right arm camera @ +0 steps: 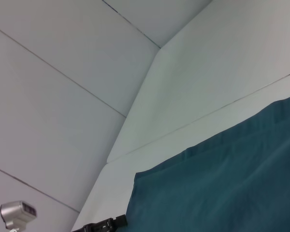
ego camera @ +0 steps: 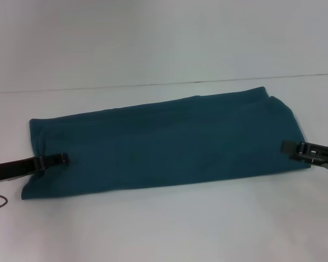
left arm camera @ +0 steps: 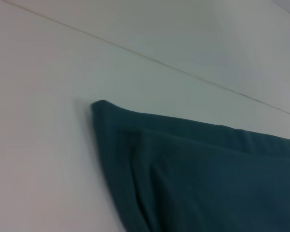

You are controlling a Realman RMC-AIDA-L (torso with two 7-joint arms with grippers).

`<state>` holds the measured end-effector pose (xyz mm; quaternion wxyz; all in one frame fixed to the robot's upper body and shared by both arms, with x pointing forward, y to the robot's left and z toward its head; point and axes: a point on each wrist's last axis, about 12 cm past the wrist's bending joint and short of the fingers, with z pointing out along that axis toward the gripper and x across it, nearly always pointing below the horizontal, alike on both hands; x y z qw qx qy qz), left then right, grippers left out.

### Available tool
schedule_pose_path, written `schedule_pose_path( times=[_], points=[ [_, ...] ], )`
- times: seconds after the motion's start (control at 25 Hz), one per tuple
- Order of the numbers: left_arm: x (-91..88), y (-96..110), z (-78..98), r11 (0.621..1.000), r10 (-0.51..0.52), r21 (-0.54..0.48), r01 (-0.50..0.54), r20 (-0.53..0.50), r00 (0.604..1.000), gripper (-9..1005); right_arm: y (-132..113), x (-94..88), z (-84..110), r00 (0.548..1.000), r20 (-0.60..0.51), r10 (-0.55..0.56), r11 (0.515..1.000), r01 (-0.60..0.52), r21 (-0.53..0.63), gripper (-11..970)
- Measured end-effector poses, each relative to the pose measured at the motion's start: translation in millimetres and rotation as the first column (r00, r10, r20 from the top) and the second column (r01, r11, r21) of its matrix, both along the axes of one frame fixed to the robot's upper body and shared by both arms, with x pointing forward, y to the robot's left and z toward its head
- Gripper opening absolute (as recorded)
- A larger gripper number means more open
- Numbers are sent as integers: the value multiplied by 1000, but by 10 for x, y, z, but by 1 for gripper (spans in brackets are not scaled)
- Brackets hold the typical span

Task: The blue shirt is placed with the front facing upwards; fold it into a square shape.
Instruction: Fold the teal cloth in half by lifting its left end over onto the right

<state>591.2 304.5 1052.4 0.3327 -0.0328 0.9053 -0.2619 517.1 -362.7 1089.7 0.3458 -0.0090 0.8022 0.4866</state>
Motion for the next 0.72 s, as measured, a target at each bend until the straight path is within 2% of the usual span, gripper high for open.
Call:
schedule_pose_path(
  times=[0.28,0.44,0.68,0.72],
  points=[
    [79,-215,44,998,-55,-26,54,-28,998,871,-28,-23,-4,1000,1,-13,1000,13,6,898],
    [140,-266,107,998,-44,-50,43,-38,998,871,-44,-31,-5,1000,2,-22,1000,22,9,897],
    [199,-332,185,997,-53,-54,51,-20,998,766,-61,-39,-3,999,4,-31,999,31,12,897],
    [204,-336,189,997,-54,-53,53,-19,998,718,-62,-39,-3,999,4,-32,999,32,13,897]
  ],
)
